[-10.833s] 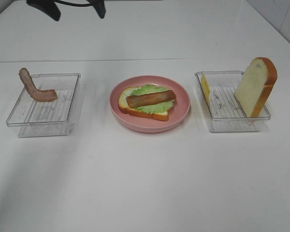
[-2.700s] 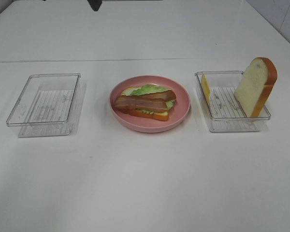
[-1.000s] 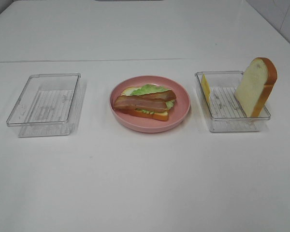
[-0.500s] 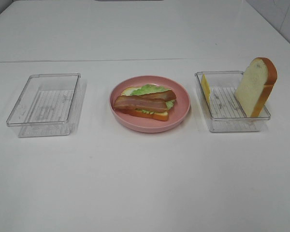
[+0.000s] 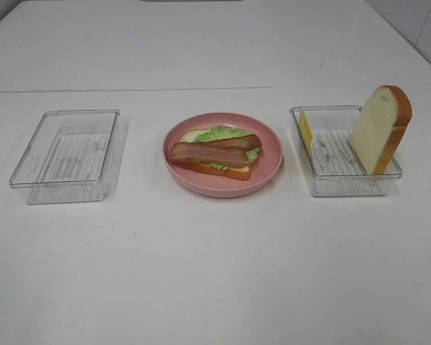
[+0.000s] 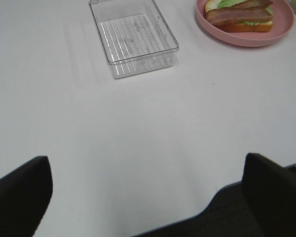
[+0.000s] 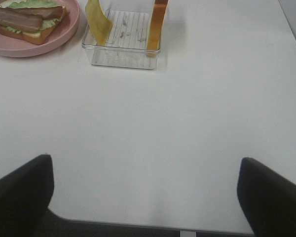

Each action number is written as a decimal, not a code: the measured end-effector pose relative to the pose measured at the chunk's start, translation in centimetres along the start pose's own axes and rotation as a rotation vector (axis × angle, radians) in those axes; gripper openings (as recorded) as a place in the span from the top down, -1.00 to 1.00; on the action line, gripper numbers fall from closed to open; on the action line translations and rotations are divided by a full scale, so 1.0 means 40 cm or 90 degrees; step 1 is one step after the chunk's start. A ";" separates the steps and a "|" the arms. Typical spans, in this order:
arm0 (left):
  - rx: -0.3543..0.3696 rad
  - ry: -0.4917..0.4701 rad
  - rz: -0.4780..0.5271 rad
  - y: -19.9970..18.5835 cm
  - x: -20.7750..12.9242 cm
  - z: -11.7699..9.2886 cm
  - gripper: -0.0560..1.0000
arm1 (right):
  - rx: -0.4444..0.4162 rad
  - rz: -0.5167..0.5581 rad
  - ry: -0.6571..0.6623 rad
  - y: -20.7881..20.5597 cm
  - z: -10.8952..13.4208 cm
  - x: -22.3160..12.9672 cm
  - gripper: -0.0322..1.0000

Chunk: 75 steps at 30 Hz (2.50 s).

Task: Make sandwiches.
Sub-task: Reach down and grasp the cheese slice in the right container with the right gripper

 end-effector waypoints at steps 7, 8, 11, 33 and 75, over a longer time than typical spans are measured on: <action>0.000 0.001 -0.001 0.000 0.000 0.000 -0.93 | 0.000 0.000 0.000 0.000 0.000 0.000 -0.96; 0.000 0.001 -0.001 0.000 0.000 0.000 -0.93 | 0.000 0.000 0.000 0.000 0.000 0.000 -0.96; -0.001 0.001 -0.003 0.000 0.002 0.000 -0.93 | 0.000 0.000 0.000 0.000 0.000 0.000 -0.96; 0.169 -0.113 -0.045 -0.012 0.008 0.051 -0.93 | 0.000 0.000 0.000 0.000 0.000 0.000 -0.96; 0.162 -0.106 -0.104 -0.042 0.002 0.045 -0.93 | -0.009 -0.071 0.014 0.023 -0.015 0.107 -0.96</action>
Point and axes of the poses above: a point on each arm's last joint axis where the gripper is mounted, y pointing out along that axis toward the gripper, z along the wrist's bending axis when the last joint is at zero, x = y × z, the point moved 7 cm from there along y, pointing out along that axis toward the gripper, and after that the axes turned 8 degrees about -y, right-handed, at the moved point
